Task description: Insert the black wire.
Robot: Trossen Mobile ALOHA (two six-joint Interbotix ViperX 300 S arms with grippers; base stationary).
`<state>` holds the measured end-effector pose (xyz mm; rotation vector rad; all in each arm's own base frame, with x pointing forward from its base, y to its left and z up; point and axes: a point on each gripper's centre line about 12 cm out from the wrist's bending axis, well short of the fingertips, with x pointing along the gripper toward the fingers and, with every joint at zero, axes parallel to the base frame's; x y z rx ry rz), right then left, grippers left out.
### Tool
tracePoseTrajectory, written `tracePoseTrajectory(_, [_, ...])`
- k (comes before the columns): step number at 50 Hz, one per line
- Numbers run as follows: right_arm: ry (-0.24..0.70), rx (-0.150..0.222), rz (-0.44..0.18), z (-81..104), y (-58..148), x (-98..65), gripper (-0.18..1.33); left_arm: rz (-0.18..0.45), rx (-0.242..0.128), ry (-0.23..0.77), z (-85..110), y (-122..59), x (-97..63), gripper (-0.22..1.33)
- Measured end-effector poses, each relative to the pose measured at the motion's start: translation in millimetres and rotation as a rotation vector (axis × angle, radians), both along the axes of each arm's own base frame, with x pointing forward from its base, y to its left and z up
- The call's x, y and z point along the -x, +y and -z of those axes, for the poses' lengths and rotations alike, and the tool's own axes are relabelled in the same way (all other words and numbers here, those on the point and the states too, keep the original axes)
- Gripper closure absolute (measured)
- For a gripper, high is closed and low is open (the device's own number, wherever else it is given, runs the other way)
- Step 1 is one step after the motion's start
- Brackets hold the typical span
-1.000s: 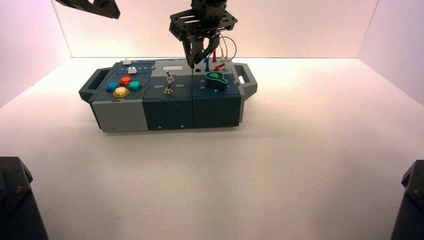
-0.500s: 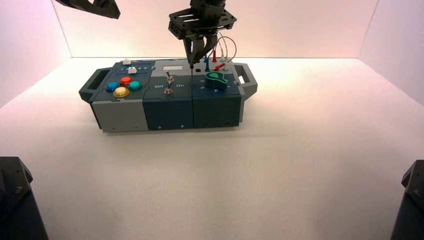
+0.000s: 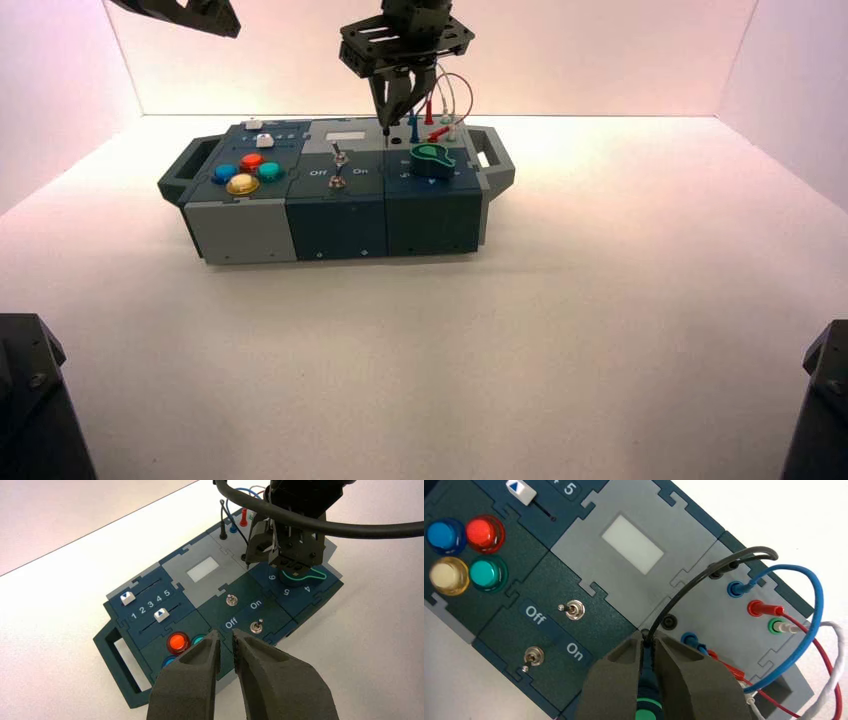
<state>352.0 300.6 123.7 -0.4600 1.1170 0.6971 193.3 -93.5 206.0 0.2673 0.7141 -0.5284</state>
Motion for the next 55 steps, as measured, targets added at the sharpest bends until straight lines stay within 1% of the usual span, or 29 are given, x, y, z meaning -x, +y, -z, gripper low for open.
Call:
tracePoseTrajectory(7, [-0.005,0.006,-0.005,0.3,-0.3,-0.7,1.11,0.002,0.000,0.000,0.0,-0.3,0.1,0.80])
tracePoseTrajectory(16, [-0.022,0.007,-0.012,-3.6,0.8,-3.5,1.12,0.002,-0.001,0.001,0.3,-0.3,0.0,0.80])
tracePoseTrajectory(24, [-0.035,0.021,-0.023,-4.9,0.2,-5.1,1.11,0.002,-0.001,0.001,0.3,-0.3,0.0,0.80])
tracePoseTrajectory(28, [-0.042,0.039,-0.034,-3.9,-1.3,-5.7,1.11,0.002,0.000,0.000,0.0,-0.3,0.1,0.80])
tracePoseTrajectory(38, [-0.048,0.052,-0.039,-3.7,-3.1,-6.5,1.11,0.000,-0.001,0.001,0.3,0.0,-0.1,0.80])
tracePoseTrajectory(50, [-0.061,0.061,-0.048,-4.8,-3.4,-8.1,1.11,0.001,0.000,-0.001,-0.1,-0.3,0.0,0.80])
tracePoseTrajectory(55, [-0.070,0.057,-0.050,-6.6,-2.8,-9.2,1.12,0.001,0.000,-0.001,-0.1,-0.3,0.0,0.80])
